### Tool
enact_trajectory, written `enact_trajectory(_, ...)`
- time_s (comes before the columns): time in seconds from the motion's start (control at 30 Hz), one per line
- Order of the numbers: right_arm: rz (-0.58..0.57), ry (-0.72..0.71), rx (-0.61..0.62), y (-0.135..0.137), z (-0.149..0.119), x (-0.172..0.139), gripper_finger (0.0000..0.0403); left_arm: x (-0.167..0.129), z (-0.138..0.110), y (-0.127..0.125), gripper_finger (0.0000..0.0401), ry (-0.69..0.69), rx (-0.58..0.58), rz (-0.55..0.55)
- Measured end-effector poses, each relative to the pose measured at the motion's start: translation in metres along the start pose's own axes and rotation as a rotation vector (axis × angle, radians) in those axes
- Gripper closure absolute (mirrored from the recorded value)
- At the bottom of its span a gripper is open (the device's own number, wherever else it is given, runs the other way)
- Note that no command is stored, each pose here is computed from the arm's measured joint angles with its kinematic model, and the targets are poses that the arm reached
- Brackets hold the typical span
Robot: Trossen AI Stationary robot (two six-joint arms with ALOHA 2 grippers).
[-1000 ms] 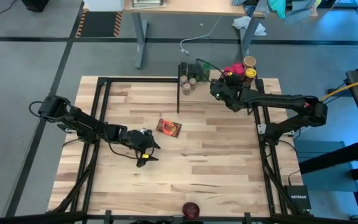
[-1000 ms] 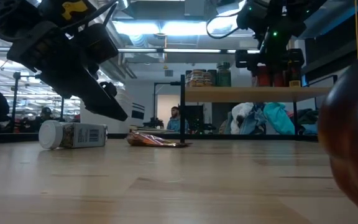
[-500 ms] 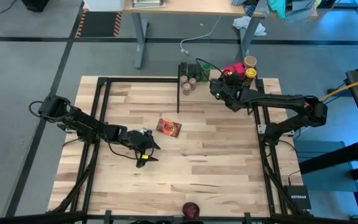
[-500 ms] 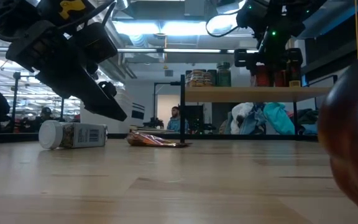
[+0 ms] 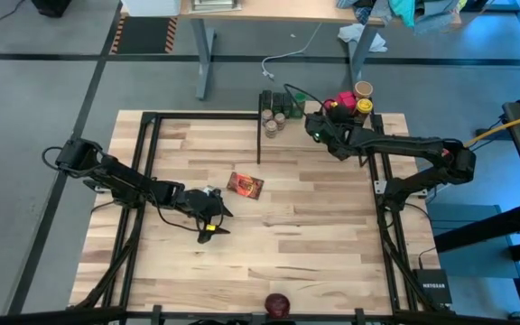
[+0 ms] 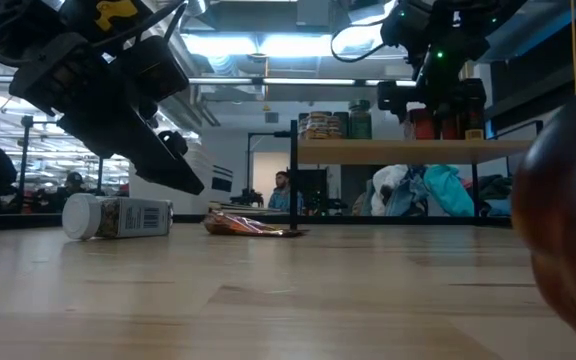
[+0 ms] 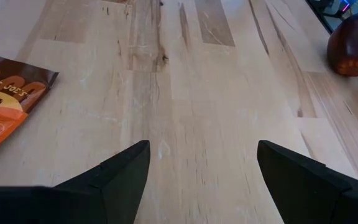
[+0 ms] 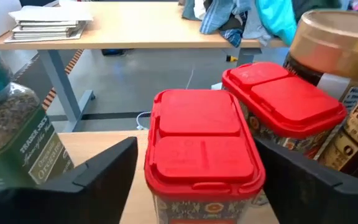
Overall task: Shelf spices
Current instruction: Put the red seasoning can on the shelf
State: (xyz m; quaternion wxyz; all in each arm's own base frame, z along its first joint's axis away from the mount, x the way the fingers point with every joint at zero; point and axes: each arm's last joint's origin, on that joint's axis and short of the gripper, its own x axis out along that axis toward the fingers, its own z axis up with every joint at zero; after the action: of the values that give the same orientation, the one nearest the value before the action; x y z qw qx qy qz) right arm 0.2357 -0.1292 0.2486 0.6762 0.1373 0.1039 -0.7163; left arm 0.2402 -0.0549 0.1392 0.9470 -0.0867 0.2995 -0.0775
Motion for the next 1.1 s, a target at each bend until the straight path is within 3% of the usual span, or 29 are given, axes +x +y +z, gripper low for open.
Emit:
enact_trajectory(0.17,0.032,0.006,-0.076,0.005,0.013,-0.003,0.0071,0.000,0.000,0.000,0.0111,0.001,0.000,0.000)
enact_trajectory(0.37,0.185,0.091,-0.258,0.015,0.043,-0.014,0.0072,0.000,0.000,0.000,0.0111,0.003,-0.001,0.001)
enact_trajectory(0.7,0.151,0.092,-0.271,0.010,0.084,-0.033,0.0072,0.000,-0.001,-0.003,0.0111,0.007,0.002,-0.008)
enact_trajectory(0.9,0.346,0.162,-0.243,0.021,0.083,-0.053,0.0072,0.000,-0.001,-0.004,0.0111,0.005,0.012,-0.013)
enact_trajectory(1.1,0.413,0.136,-0.258,0.031,0.066,-0.073,0.0072,0.000,-0.001,-0.005,0.0111,0.004,0.023,-0.016)
